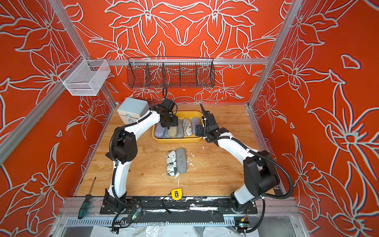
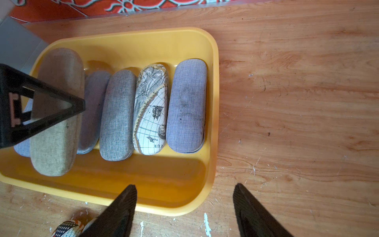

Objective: Put the glasses cases into the storage boxes
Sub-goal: Place the glasses case in the storage box.

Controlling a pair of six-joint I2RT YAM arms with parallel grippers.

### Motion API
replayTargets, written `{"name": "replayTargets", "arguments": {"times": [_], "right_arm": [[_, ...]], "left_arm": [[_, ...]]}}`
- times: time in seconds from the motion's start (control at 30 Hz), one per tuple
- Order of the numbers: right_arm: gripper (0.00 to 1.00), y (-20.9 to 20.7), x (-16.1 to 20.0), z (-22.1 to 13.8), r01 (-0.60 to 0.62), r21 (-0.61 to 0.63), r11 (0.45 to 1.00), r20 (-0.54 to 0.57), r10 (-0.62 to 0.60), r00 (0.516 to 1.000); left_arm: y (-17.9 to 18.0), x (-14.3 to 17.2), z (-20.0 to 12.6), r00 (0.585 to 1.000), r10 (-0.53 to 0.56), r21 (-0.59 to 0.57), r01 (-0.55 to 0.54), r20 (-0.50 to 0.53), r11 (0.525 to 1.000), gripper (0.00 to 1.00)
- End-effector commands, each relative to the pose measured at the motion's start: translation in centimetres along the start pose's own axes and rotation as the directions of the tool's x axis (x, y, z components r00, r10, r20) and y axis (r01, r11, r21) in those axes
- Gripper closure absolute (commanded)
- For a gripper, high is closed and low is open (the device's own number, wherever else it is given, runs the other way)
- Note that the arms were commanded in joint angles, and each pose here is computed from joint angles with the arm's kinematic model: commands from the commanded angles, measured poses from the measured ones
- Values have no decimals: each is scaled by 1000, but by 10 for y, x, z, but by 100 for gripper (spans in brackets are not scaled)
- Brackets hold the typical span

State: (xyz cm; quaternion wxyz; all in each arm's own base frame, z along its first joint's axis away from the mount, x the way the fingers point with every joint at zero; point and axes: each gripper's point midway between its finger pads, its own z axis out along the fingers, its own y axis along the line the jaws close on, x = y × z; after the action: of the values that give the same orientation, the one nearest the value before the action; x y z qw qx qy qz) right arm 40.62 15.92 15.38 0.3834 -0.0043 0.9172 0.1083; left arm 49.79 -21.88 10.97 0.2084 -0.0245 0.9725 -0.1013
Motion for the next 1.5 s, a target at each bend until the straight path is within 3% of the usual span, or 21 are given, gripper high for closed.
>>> {"name": "replayTargets", "arguments": {"times": [0.0, 0.57, 0.87, 1.07, 1.47], "right_arm": [[23, -9, 4, 2, 1, 32, 999, -10, -1, 1000], [23, -13, 10, 8, -9, 32, 999, -27, 9, 1000], [24, -15, 13, 9, -9, 36, 999, -33, 10, 999], [24, -15, 14, 10, -9, 35, 999, -38, 11, 999], [24, -13, 14, 12, -17, 25, 1000, -39, 18, 999]], "left_arm": [[9, 1, 8, 1000, 22, -44, -22, -18, 999, 36], [37, 3, 29, 999, 12, -112, -18, -50, 994, 32], [38, 0, 28, 999, 0, -106, -5, -47, 994, 20], [34, -10, 8, 1000, -5, -94, 4, -8, 996, 17], [14, -37, -66, 991, -18, -2, 18, 132, 1000, 9]]}}
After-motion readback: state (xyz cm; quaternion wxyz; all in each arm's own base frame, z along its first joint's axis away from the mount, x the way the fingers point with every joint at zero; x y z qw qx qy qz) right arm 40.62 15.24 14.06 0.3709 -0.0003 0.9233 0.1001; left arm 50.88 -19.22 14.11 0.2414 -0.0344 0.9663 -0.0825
